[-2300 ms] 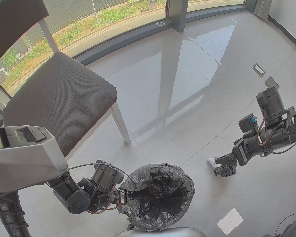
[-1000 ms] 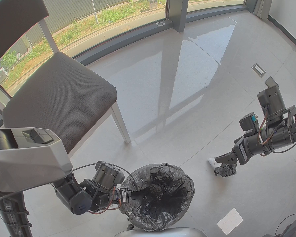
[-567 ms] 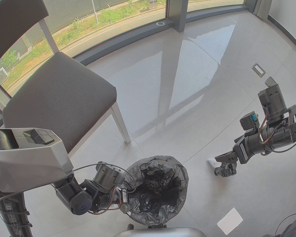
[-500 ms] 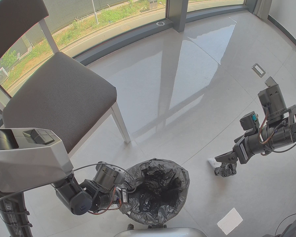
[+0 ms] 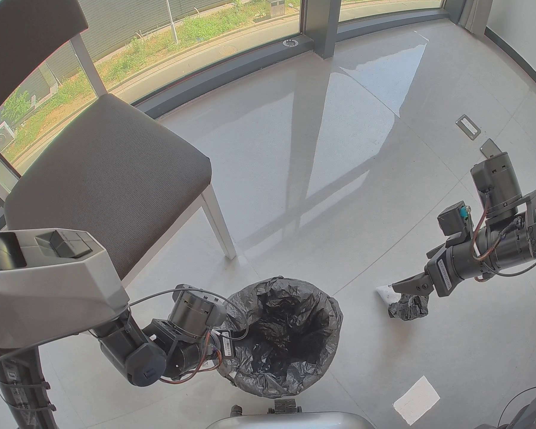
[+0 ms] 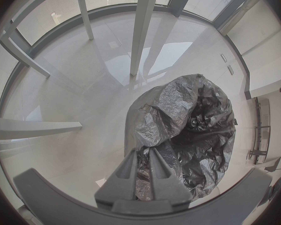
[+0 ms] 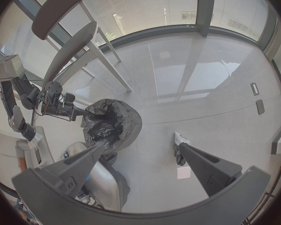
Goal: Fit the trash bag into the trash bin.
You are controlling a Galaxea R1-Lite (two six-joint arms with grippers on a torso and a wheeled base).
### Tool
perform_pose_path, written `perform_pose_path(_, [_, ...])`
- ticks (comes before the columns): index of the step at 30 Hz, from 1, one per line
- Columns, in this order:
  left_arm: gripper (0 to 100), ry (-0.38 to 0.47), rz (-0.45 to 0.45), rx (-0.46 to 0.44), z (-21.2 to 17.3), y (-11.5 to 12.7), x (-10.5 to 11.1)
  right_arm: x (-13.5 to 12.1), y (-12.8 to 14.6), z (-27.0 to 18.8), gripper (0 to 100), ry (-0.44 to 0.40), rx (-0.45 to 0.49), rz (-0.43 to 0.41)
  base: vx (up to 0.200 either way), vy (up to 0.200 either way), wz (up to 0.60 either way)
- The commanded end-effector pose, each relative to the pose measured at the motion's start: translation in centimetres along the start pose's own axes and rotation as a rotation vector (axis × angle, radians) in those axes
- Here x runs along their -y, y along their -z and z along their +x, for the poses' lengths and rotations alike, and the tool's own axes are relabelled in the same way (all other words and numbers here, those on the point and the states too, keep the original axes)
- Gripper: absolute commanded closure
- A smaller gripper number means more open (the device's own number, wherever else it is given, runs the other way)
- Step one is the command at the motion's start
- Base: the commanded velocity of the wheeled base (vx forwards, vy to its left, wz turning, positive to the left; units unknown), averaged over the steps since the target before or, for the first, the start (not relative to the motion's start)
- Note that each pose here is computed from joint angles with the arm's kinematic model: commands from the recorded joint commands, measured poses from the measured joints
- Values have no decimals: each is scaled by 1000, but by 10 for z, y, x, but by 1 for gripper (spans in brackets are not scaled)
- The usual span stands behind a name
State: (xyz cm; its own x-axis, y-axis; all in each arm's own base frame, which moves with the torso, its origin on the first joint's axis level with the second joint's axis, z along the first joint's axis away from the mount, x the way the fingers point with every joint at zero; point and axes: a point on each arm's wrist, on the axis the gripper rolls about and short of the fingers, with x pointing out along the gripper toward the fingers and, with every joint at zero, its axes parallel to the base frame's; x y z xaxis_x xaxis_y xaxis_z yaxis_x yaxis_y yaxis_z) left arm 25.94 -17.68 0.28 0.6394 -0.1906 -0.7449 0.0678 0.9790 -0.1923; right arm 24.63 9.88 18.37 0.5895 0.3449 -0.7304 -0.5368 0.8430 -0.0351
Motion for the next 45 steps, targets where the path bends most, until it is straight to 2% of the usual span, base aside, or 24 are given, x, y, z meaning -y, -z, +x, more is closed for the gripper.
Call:
perform_pose_path(1, [100,3,-2,16,-5,-3,-1,0,1,-2,0,1,1,0,0,0,0])
perform_pose_path(11, [100,-65,-48,-5,-2,-4,-27,0,1,-2,0,1,3,0,0,0,0])
perform_pose_path(18, [100,-90,-64,-1,1,-6,-33,0,1,-1,0,0,0,-1,0,0,0])
perform_pose_path(22, [100,-86,-76,33,3,-9,-35,0,1,-1,0,0,0,-1,0,0,0])
perform_pose_path(23, [0,-81,-78,42,3,-10,-34,0,1,-1,0,0,0,0,0,0,0])
perform_pose_path(38, [0,-59,-64,91,-19,-17,-32,-4,-3,-2,0,-8,19,-16,0,0,0])
perform_pose_path(43, [0,-37,-71,156,-37,-28,-28,-21,-11,0,0,-64,44,-54,0,0,0])
perform_pose_path(45, [0,-22,-73,176,-46,-29,-27,-40,-14,7,0,-114,56,-101,0,0,0])
